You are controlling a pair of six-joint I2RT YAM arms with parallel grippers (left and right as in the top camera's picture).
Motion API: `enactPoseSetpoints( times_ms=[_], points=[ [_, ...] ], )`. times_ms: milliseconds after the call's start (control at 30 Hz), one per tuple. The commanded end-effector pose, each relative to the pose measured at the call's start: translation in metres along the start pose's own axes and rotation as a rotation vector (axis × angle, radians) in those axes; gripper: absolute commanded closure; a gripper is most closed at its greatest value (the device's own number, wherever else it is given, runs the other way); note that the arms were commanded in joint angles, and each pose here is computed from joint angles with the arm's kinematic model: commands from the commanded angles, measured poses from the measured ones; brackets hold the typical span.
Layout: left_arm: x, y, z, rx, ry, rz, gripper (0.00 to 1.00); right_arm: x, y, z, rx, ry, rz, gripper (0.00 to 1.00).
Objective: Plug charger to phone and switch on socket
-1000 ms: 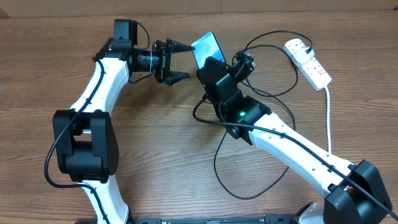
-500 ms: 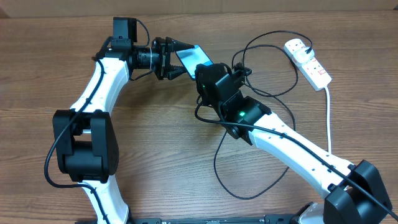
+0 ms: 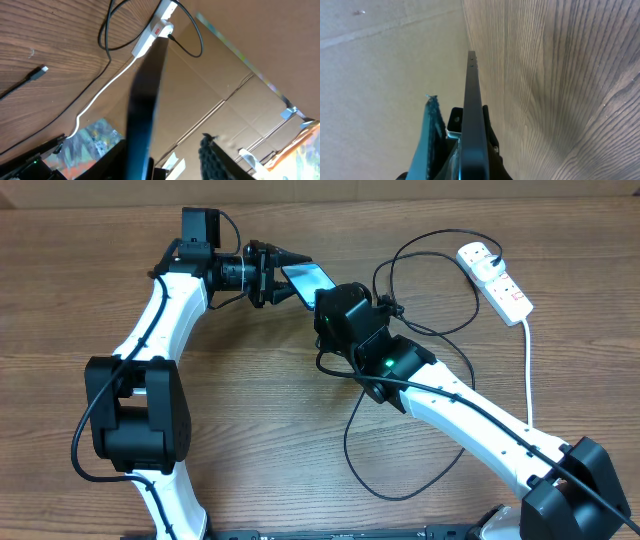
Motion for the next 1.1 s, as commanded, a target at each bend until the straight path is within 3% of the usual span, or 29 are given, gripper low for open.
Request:
enactPoseSetpoints(
  times_ms=[0,433,500,667,833,1067],
  points=[
    [0.0,0.0,-0.006,-0.005,0.007,-0.005,0.64,-0.008,-0.008,0.02,0.053,0.041,0.024,0.96],
    [0.0,0.0,-0.006,-0.005,0.007,-0.005,0.86,-0.009,-0.008,0.023,0.063,0.044,0.031,0.95],
    [0.0,0.0,-0.006,-0.005,0.007,-0.005,0.95,-0.009,-0.008,0.023,0.063,0.044,0.031,0.87],
    [0.0,0.0,-0.006,-0.005,0.008,-0.005,0.96,-0.009,-0.008,0.023,0.063,0.043,0.031,0.74],
    [0.003,0.0,-0.005,-0.001,0.021,-0.025,0.96,-0.009,-0.008,0.022,0.061,0.028,0.028,0.51],
    [0.02,-0.008,-0.003,0.015,0.105,-0.127,0.96,-0.003,-0.008,0.026,0.087,-0.256,-0.029,0.29]
  ],
)
Point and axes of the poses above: each gripper's point midway between its finger pads, its own y axis out along the fingers, its own z axis along the line the jaws close on, x = y × z, the point moved 3 cm from there along -y, back along the fingers, and after that the axes turned 2 degrees about y, right-handed, at the moved point
